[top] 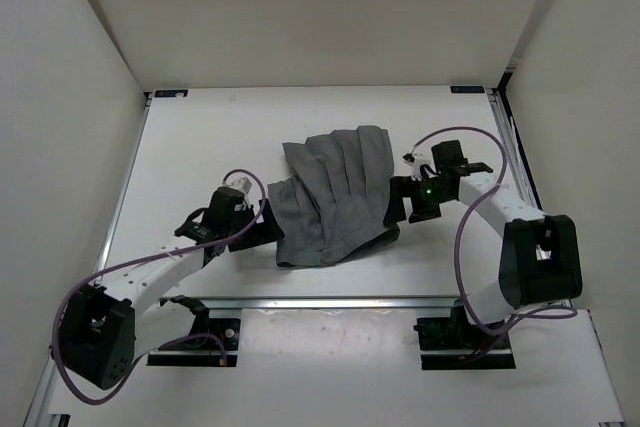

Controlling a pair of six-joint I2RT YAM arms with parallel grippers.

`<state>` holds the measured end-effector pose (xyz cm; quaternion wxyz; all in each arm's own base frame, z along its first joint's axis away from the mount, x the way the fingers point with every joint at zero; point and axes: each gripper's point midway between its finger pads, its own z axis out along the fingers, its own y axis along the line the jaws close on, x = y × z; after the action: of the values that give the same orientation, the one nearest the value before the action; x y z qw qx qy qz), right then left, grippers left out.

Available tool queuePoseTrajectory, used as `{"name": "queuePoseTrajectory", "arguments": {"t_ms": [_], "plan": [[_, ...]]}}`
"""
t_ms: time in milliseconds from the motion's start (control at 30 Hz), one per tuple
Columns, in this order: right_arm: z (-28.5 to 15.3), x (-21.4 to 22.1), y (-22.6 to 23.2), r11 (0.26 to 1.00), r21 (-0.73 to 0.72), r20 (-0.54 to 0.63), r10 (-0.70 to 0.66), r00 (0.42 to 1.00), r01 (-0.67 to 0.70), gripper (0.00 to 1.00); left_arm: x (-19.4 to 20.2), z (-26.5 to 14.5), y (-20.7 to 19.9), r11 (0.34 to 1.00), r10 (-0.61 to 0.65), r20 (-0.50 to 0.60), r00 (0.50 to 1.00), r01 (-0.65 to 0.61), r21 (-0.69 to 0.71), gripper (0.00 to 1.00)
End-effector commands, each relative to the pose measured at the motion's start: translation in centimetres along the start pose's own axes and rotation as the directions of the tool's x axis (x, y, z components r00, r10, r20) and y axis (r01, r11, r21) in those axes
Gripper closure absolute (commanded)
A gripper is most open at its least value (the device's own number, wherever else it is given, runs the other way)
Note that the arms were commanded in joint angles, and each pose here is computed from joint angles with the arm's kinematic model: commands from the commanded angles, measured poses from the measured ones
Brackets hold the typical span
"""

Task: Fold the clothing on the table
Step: Flatten the skirt out

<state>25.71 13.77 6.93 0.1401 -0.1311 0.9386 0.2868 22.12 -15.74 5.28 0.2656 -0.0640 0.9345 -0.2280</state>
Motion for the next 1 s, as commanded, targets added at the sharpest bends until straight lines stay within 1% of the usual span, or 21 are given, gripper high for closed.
{"name": "queuePoseTrajectory", "arguments": {"t_ms": [0, 33, 133, 233, 267, 333, 367, 400, 433, 467, 533, 700, 767, 800, 833, 867, 900, 967], "plan": [[-0.7, -0.4, 1.9, 0.996, 0.016, 0.044, -0.087, 0.995, 0.087, 0.04, -2.0, -0.6, -1.2, 0.999, 0.004, 0.089, 0.996, -0.007, 0.035, 0.01], [-0.6, -0.4, 2.4, 0.992, 0.031, 0.044, -0.124, 0.991, 0.123, 0.05, -1.8, -0.7, -1.2, 0.999, 0.001, 0.082, 0.997, -0.003, 0.035, 0.01], [-0.3, -0.2, 1.7, 0.974, 0.124, 0.038, -0.197, 0.98, 0.191, 0.05, -1.8, -0.8, -0.8, 0.999, -0.021, 0.095, 0.995, 0.017, 0.035, 0.01], [-0.2, -1.1, 1.0, 0.964, 0.173, 0.047, -0.211, 0.976, 0.2, 0.08, -1.3, -1.1, -0.8, 0.999, -0.031, 0.091, 0.995, 0.027, 0.042, 0.01], [-0.3, -1.8, 0.6, 0.955, 0.207, 0.051, -0.229, 0.972, 0.214, 0.1, -0.9, -1.0, -0.9, 0.999, -0.027, 0.082, 0.996, 0.023, 0.042, 0.02], [-0.2, -2.4, 0.8, 0.926, 0.254, 0.034, -0.298, 0.954, 0.28, 0.09, -1.0, -1.4, -0.8, 0.999, -0.031, 0.091, 0.995, 0.027, 0.044, 0.01], [0.0, -3.0, 1.1, 0.89, 0.305, 0.025, -0.365, 0.931, 0.341, 0.09, -1.2, -1.4, -0.6, 0.999, -0.033, 0.099, 0.995, 0.029, 0.04, 0.01], [-0.7, -4.1, 0.7, 0.849, 0.375, 0.037, -0.414, 0.909, 0.372, 0.09, -1.0, -1.6, -0.5, 0.998, -0.042, 0.094, 0.995, 0.038, 0.04, 0.01], [-0.3, -4.0, 1.8, 0.821, 0.39, 0.024, -0.462, 0.887, 0.417, 0.08, -1.2, -1.7, -0.5, 0.998, -0.047, 0.104, 0.993, 0.043, 0.044, 0.01], [-0.2, -4.1, 2.0, 0.776, 0.427, 0.007, -0.516, 0.857, 0.464, 0.06, -1.1, -1.7, -0.3, 0.998, -0.051, 0.099, 0.994, 0.047, 0.04, 0.02], [0.1, -4.2, 2.8, 0.726, 0.45, -0.008, -0.58, 0.815, 0.521, 0.05, -1.3, -1.9, -0.1, 0.998, -0.05, 0.106, 0.993, 0.046, 0.04, 0.02], [0.3, -4.9, 4.5, 0.649, 0.474, -0.02, -0.668, 0.743, 0.596, 0.07, -1.8, -2.3, -0.1, 0.997, -0.067, 0.118, 0.991, 0.062, 0.046, 0.02], [0.3, -5.0, 5.6, 0.585, 0.473, -0.033, -0.736, 0.676, 0.659, 0.07, -1.6, -2.3, 0.4, 0.997, -0.076, 0.112, 0.991, 0.073, 0.037, 0.02], [0.0, -5.2, 5.4, 0.538, 0.494, -0.045, -0.769, 0.637, 0.684, 0.07, -2.0, -2.4, 0.2, 0.996, -0.082, 0.122, 0.989, 0.077, 0.044, 0.01], [-0.2, -5.5, 6.3, 0.477, 0.497, -0.045, -0.82, 0.571, 0.725, 0.07, -1.9, -2.4, 0.4, 0.996, -0.084, 0.122, 0.989, 0.079, 0.04, 0.01], [0.2, -5.0, 7.4, 0.434, 0.474, -0.055, -0.854, 0.517, 0.767, 0.06, -1.8, -2.4, 0.6, 0.996, -0.087, 0.123, 0.989, 0.084, 0.036, 0.01], [0.0, -4.6, 8.2, 0.377, 0.454, -0.063, -0.891, 0.451, 0.807, 0.07, -1.8, -2.5, 0.7, 0.996, -0.082, 0.124, 0.989, 0.079, 0.034, 0.01], [0.3, -3.1, 9.2, 0.31, 0.388, -0.051, -0.933, 0.356, 0.868, 0.07, -1.4, -2.4, 1.0, 0.996, -0.093, 0.121, 0.988, 0.09, 0.029, 0.01]]}}
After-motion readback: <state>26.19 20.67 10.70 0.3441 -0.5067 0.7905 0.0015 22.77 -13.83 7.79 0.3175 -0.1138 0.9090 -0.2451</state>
